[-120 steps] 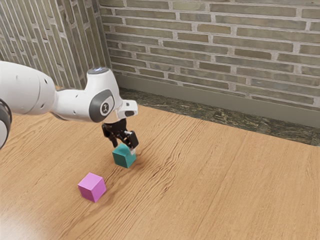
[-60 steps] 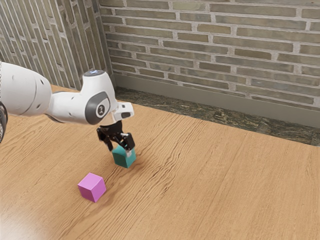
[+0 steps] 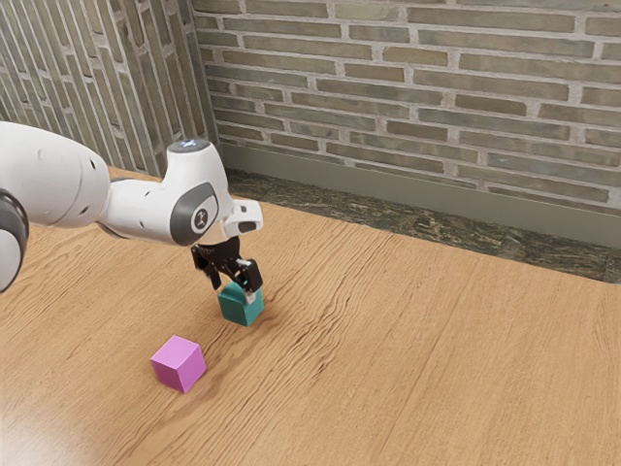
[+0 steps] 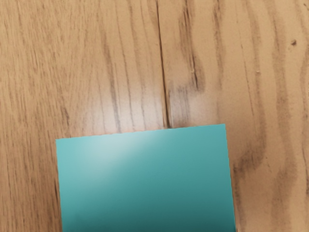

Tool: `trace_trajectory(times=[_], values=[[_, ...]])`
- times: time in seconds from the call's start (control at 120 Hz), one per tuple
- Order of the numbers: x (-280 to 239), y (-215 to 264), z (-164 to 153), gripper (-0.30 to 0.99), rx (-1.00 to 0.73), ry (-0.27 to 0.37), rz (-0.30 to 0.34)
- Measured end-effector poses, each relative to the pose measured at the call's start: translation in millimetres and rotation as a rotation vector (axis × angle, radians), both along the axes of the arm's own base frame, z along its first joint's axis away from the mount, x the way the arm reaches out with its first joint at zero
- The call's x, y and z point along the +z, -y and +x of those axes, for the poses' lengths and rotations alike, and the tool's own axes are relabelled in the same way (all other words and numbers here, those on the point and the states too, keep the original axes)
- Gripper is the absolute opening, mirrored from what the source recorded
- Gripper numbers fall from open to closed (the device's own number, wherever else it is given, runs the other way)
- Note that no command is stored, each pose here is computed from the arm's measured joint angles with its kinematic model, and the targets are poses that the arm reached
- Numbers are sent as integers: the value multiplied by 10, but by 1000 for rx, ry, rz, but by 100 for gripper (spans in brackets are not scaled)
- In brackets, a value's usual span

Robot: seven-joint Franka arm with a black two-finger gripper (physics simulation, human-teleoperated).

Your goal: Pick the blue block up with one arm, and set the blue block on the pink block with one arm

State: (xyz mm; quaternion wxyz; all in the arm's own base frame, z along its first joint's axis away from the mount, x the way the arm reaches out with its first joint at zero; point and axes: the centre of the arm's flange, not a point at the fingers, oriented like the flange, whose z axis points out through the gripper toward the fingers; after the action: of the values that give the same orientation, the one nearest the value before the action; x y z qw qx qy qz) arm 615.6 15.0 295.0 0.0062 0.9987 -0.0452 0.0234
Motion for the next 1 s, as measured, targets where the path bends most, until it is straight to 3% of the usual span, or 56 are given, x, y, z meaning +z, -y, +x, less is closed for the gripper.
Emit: trace_trajectory(times=[1.0], values=[[-305,-14,113,67,3,0,1]])
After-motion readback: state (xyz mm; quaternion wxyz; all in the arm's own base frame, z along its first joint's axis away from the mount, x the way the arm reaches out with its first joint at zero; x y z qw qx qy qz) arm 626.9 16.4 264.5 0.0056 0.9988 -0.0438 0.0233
